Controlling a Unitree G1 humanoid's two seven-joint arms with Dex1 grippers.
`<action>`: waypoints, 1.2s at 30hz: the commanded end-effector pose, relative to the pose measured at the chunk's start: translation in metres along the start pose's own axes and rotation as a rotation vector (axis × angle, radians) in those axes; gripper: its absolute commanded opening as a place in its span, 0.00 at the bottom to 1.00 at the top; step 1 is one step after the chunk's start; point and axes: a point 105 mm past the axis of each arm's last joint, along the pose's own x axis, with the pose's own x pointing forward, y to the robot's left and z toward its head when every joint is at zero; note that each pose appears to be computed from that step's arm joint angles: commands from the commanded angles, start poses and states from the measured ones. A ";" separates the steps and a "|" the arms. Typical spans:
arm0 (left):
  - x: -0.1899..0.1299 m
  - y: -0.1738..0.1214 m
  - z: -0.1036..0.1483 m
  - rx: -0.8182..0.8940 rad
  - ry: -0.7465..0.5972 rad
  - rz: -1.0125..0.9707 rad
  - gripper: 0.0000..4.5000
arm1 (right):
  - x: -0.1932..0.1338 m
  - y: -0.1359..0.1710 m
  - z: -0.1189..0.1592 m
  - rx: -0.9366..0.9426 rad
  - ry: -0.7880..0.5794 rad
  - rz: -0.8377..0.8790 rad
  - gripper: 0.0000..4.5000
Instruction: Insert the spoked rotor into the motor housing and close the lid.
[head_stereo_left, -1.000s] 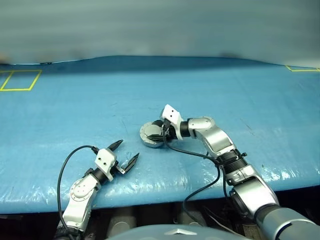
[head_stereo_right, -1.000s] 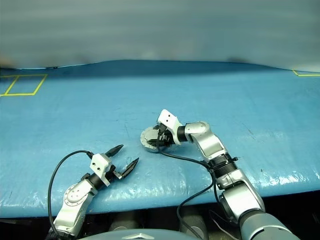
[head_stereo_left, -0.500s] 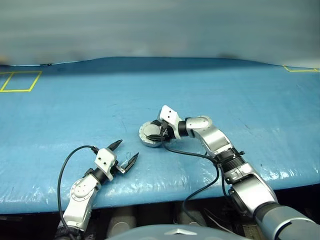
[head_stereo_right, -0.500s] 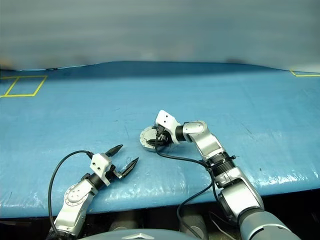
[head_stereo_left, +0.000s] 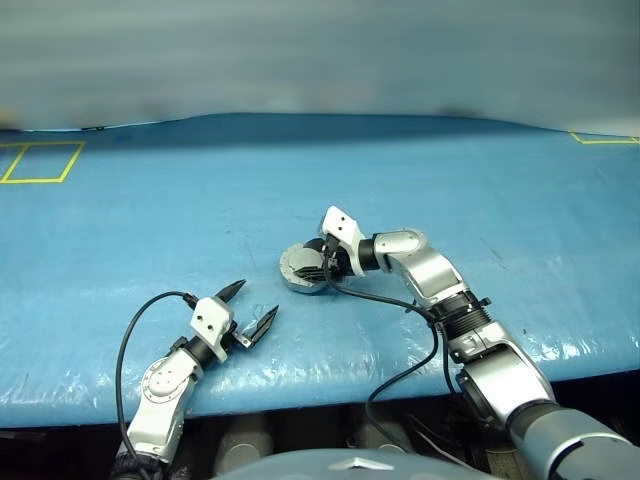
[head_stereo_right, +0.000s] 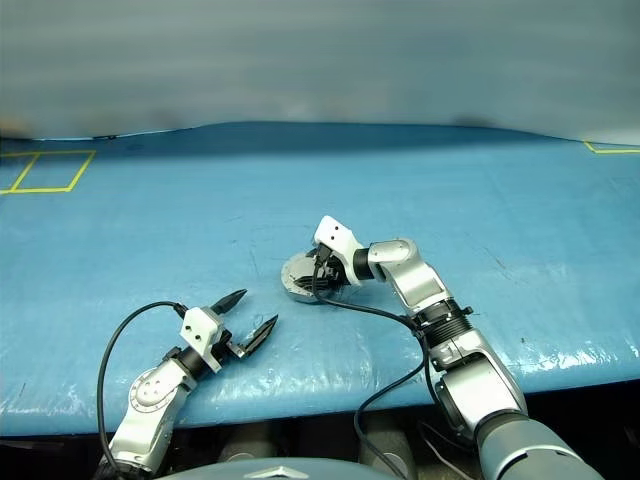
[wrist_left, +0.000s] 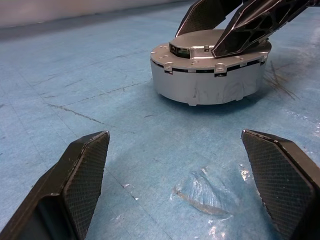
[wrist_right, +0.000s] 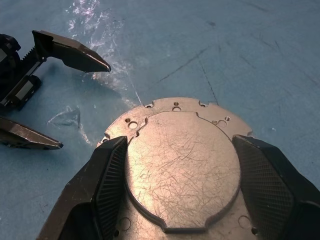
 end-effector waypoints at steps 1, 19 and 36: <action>-0.001 -0.004 -0.007 -0.008 0.021 -0.006 1.00 | -0.001 -0.005 -0.037 0.030 0.148 -0.068 0.67; -0.001 -0.002 -0.011 0.001 0.027 -0.001 1.00 | -0.003 -0.010 -0.039 0.160 0.097 -0.115 0.67; -0.002 -0.002 -0.009 0.015 0.028 -0.001 1.00 | -0.003 0.004 -0.030 0.193 0.041 -0.148 0.67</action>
